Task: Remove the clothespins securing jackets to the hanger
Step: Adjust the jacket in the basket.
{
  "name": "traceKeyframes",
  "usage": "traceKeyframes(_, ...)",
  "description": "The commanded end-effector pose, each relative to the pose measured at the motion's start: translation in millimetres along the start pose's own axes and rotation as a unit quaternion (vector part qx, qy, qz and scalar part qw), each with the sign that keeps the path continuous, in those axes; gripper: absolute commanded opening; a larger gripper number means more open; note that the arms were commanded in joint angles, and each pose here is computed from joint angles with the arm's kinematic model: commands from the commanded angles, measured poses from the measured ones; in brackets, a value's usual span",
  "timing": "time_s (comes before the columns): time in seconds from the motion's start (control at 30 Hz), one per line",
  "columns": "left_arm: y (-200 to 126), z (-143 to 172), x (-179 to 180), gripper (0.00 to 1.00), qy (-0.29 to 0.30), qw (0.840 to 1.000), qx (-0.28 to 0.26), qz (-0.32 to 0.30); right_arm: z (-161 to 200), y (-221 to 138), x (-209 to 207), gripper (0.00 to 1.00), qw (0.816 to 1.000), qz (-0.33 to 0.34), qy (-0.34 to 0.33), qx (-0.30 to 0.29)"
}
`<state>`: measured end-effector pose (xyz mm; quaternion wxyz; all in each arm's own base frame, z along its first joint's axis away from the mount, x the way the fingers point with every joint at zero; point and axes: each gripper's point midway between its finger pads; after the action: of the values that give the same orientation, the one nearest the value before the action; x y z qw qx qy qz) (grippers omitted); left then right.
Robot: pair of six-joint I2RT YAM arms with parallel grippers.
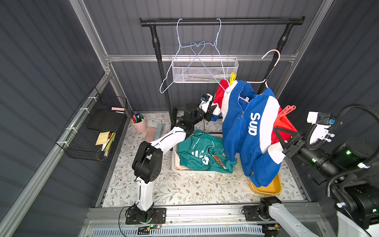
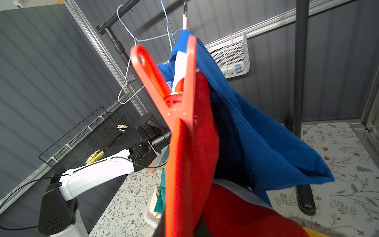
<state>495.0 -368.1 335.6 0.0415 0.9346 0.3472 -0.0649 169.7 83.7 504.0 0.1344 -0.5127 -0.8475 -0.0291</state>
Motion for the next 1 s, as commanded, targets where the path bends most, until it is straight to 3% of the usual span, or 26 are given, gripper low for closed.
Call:
traceKeyframes(0.0,2.6,-17.1,-11.1,0.04,0.023,0.999,-0.003,0.033,-42.7,-19.6,19.3,0.0,0.994,-0.026,-0.044,-0.092)
traceKeyframes(0.03,0.4,-16.7,-18.3,0.0,0.021,0.998,0.005,0.051,-41.9,-18.3,18.1,0.0,0.995,-0.024,-0.046,-0.09)
traceKeyframes(0.47,-77.8,-73.1,-135.1,0.0,0.004,0.975,-0.003,0.222,-81.2,-37.8,43.4,0.0,0.984,-0.062,-0.078,-0.151)
traceKeyframes(0.77,-76.0,-90.1,-170.7,0.0,0.002,0.961,0.002,0.276,-84.3,-70.2,41.5,0.0,0.979,-0.021,-0.093,-0.181)
traceKeyframes(0.97,-93.5,-109.9,-194.2,0.0,0.009,0.953,-0.018,0.303,-84.2,-75.2,57.5,0.0,0.976,-0.061,-0.107,-0.182)
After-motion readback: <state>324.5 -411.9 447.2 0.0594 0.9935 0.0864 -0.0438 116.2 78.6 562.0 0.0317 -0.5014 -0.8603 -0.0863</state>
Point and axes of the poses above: each gripper's point midway between its finger pads, its own y axis out along the fingers, its own x axis along the line the jaws close on, z = x × y, and after that the axes turned 9 degrees about -y, right-handed
